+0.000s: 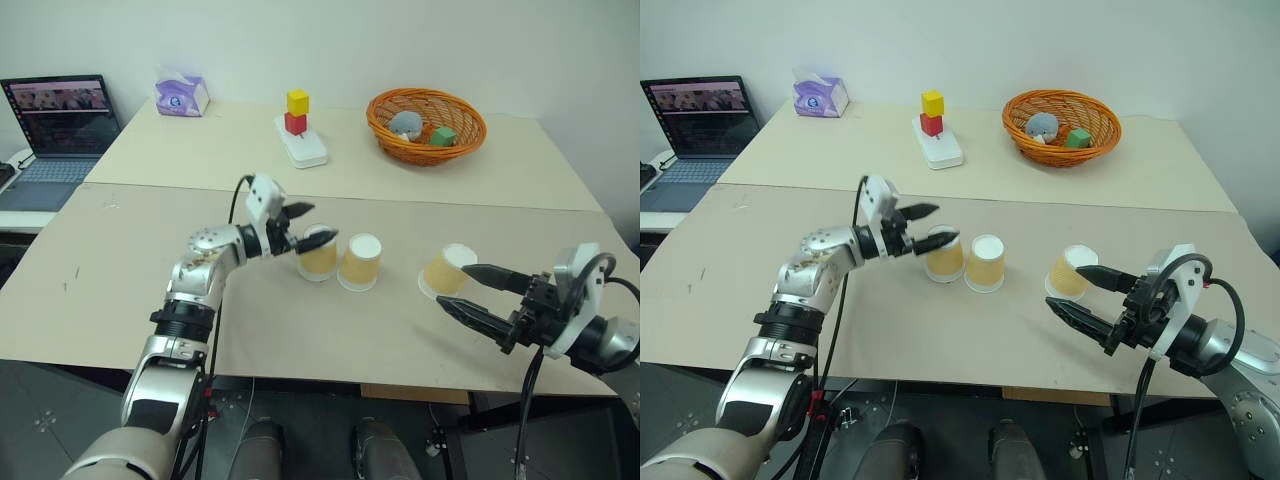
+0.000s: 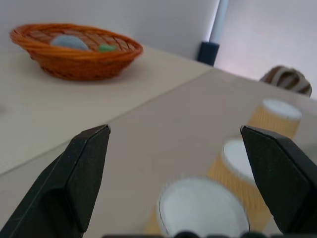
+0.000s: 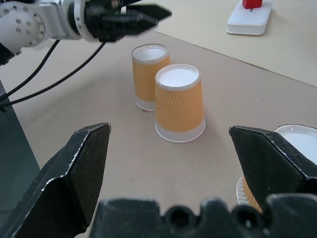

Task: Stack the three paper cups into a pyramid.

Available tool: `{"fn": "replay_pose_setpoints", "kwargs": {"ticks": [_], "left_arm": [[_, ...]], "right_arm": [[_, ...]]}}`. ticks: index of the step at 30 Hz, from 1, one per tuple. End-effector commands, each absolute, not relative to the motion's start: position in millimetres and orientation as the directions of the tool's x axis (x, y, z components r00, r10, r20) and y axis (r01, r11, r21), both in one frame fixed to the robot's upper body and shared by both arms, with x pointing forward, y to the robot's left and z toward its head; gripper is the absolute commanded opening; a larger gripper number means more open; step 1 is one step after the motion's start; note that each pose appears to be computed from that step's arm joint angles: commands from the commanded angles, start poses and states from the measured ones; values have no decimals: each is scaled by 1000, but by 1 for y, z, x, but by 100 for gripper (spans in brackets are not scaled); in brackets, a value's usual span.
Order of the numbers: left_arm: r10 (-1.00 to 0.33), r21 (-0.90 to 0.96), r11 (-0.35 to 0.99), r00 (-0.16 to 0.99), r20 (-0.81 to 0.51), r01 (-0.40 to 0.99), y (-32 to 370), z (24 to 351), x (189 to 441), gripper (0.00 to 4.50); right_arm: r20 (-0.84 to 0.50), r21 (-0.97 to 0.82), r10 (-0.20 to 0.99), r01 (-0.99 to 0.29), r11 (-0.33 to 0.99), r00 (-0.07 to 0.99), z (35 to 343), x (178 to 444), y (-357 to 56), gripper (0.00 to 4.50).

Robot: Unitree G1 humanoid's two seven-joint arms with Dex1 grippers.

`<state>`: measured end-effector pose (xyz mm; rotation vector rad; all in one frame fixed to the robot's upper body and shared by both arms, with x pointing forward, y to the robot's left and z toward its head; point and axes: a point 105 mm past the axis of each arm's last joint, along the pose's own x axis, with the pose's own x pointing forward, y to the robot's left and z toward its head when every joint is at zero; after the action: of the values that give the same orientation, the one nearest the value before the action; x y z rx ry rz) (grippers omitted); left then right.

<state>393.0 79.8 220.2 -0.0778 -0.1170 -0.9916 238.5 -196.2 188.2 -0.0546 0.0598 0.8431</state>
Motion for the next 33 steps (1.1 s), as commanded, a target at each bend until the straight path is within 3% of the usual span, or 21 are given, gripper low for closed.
{"fn": "replay_pose_setpoints", "kwargs": {"ticks": [1,3,6,9,14,18,20,33], "left_arm": [[-796,-20,549,530,293,835,79,279,380,449],[-810,-15,522,501,304,853,74,289,369,449],[-889,59,353,315,332,934,65,315,330,449],[-921,31,252,230,314,967,63,320,313,449],[-991,4,40,39,128,999,61,295,279,449],[-990,-10,-87,-88,-110,996,69,250,253,449],[-982,8,-107,-104,-159,994,70,239,248,449],[-994,5,-22,-22,-107,1000,62,231,259,449]], "right_arm": [[-34,-79,714,-714,695,699,203,240,-203,450],[-31,-98,677,-676,730,736,204,246,-212,450],[-7,-112,618,-614,781,786,215,248,-234,450],[-26,-122,596,-594,795,803,214,248,-243,450],[-31,-121,567,-566,816,823,211,251,-250,450],[-61,-109,522,-526,844,850,196,257,-255,450],[-60,-112,501,-505,856,863,190,262,-256,450],[-58,-81,417,-420,904,907,170,289,-269,450]]}}
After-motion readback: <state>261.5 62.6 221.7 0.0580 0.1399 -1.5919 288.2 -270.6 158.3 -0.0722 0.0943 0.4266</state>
